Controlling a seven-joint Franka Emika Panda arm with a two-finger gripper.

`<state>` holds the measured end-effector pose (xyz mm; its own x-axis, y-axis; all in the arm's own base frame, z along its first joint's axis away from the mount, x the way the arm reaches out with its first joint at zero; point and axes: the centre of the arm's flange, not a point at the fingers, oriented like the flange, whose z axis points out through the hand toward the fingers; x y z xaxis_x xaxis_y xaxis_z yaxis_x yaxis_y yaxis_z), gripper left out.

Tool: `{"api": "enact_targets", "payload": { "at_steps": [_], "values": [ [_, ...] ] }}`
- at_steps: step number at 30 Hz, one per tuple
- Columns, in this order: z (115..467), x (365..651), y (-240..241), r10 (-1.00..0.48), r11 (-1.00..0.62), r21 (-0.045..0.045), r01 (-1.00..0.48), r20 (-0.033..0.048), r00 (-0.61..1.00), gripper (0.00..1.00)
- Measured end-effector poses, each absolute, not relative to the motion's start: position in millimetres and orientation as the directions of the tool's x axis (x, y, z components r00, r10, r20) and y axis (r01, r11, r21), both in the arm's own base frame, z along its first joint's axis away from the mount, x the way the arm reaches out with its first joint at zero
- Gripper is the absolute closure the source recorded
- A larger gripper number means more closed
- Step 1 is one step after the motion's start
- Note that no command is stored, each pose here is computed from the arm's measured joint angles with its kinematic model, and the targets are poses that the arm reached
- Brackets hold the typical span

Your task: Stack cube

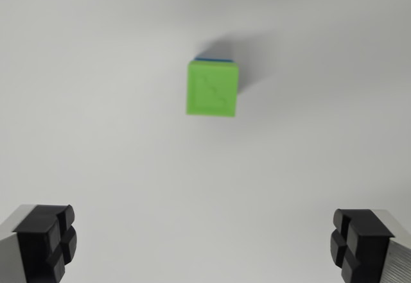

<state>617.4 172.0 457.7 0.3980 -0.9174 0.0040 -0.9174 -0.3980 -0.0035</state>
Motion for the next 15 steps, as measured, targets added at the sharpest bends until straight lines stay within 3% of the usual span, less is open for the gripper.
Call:
{"api": "enact_targets", "payload": {
  "at_steps": [15],
  "values": [
    [467.2, 617.6, 172.1, -0.917, -0.398, -0.0032, -0.917, 0.004, 0.398, 0.0]
  ]
}}
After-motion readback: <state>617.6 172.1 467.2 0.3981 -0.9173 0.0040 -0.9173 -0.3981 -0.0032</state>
